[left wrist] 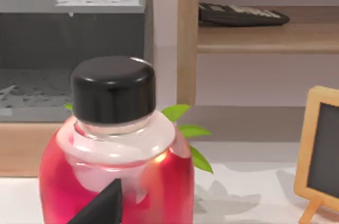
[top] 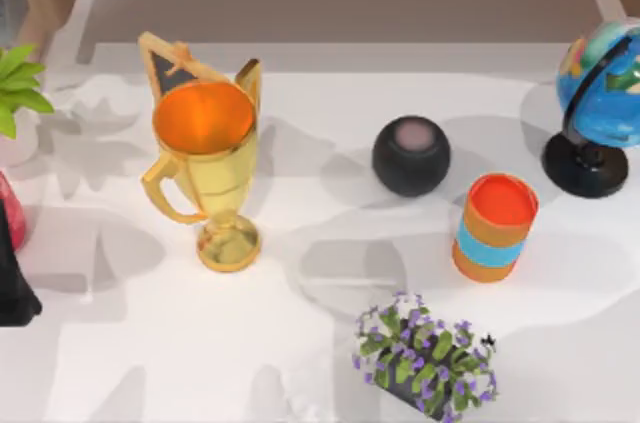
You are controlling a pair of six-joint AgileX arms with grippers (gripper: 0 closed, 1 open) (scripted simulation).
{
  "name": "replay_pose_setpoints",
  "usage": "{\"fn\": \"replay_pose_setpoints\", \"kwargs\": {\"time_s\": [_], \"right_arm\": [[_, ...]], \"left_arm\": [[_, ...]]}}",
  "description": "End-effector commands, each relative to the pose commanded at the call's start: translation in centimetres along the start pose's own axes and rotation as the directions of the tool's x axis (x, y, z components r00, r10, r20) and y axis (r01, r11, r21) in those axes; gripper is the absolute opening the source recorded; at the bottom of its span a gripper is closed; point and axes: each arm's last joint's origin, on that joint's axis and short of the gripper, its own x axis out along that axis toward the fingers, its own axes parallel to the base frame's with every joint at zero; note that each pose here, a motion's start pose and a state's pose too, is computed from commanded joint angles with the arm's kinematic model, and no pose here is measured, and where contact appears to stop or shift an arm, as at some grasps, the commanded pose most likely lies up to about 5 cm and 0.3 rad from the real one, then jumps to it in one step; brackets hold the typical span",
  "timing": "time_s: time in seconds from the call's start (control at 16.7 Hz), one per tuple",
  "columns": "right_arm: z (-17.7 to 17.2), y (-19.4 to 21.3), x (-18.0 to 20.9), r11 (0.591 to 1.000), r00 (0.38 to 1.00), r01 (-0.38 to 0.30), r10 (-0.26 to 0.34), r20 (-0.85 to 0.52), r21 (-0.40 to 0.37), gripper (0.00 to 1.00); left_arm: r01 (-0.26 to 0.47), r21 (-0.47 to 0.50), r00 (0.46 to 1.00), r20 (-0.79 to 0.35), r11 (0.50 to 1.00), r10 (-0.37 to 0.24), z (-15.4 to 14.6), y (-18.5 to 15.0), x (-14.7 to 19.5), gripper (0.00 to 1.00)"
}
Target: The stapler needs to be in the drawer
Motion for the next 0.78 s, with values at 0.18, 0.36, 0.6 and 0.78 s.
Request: {"fn": "replay_pose_setpoints", "kwargs": {"time_s": [0.18,0.36,0.6,0.78], "right_arm": [[0.00,0.00,0.00,1.000,1.000,0.000,0.000,0.000,0.000,0.68],[0.00,0.00,0.00,1.000,1.000,0.000,0.000,0.000,0.000,0.90],[0.00,0.00,0.00,1.000,1.000,0.000,0.000,0.000,0.000,1.00],[0.00,0.00,0.00,1.000,1.000,0.000,0.000,0.000,0.000,1.00]], "left_arm": [[0.000,0.000,1.000,0.000,1.000,0.000,0.00,0.00,0.00,1.00],[0.000,0.000,1.000,0.000,1.000,0.000,0.00,0.00,0.00,1.00],[0.000,0.000,1.000,0.000,1.000,0.000,0.00,0.00,0.00,1.00],[0.000,0.000,1.000,0.000,1.000,0.000,0.00,0.00,0.00,1.00]]}}
